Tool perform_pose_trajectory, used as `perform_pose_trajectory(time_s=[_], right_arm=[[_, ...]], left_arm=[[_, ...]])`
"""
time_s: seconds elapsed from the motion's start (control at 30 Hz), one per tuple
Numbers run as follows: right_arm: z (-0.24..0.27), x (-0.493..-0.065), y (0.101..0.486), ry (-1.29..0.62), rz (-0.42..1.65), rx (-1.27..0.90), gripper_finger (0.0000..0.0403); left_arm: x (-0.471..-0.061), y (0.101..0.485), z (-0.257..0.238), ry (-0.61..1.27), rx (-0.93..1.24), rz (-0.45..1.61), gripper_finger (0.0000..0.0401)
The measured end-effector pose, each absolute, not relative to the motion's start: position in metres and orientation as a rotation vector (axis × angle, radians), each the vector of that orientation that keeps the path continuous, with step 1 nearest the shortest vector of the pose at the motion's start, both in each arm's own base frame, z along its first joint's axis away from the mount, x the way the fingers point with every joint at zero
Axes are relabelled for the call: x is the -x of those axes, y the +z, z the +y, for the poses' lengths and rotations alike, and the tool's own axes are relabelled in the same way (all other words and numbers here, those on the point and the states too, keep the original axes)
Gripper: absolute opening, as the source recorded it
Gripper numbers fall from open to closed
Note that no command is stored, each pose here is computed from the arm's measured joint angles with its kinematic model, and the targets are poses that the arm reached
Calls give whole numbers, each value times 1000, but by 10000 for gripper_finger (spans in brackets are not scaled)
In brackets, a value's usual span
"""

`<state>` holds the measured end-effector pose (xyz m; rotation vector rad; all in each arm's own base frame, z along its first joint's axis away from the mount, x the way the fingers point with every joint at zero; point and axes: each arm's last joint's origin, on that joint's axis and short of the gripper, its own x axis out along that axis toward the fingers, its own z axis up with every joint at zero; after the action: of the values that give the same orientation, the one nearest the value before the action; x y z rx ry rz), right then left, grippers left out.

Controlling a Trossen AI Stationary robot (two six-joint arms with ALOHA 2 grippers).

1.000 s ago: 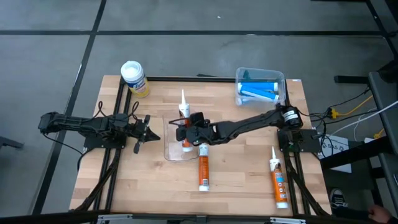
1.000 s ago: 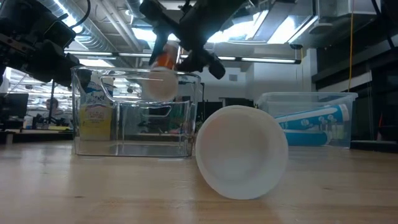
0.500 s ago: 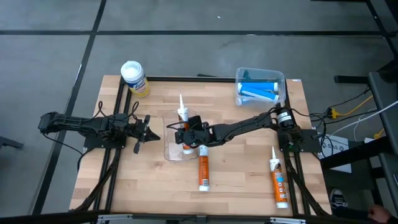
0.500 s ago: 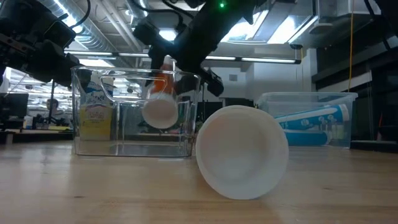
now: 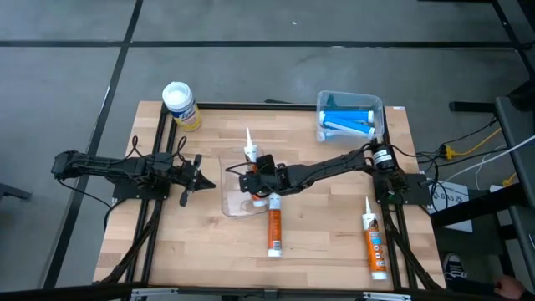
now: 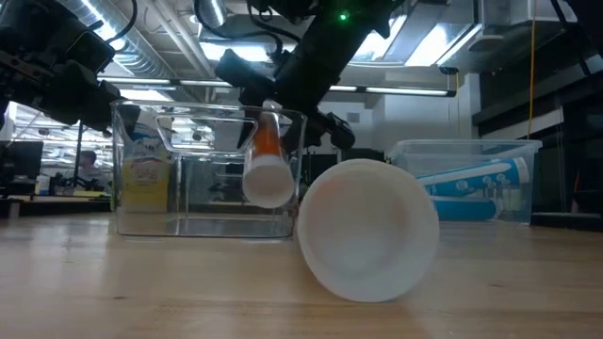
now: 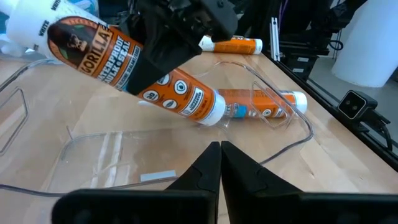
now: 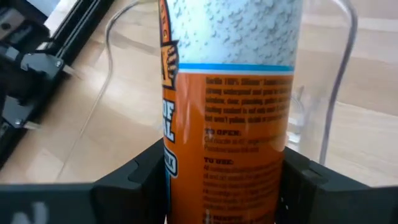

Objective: Pick & place silicon tubes, Sealant and Lysol wipes
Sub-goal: Put the top orange sealant into the transparent bin

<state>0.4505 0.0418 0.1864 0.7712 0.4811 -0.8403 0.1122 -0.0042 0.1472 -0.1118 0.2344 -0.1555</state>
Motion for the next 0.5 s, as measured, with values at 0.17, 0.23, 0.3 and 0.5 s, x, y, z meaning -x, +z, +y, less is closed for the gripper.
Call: perform_pose_trajectory(time_s=[0.17, 0.23, 0.3, 0.5], right_arm=[[42, -451, 178, -853, 504, -761, 205], [42, -454, 172, -845, 504, -768, 208], [42, -456, 167, -844, 514, -765, 214], [41, -458, 165, -838, 509, -776, 210]], left_arm=[[-112, 147, -4, -156, 112, 234, 12], [-112, 147, -4, -156, 112, 235, 13], [-112, 147, -4, -156, 112, 234, 12], [-112, 147, -4, -156, 112, 234, 8]])
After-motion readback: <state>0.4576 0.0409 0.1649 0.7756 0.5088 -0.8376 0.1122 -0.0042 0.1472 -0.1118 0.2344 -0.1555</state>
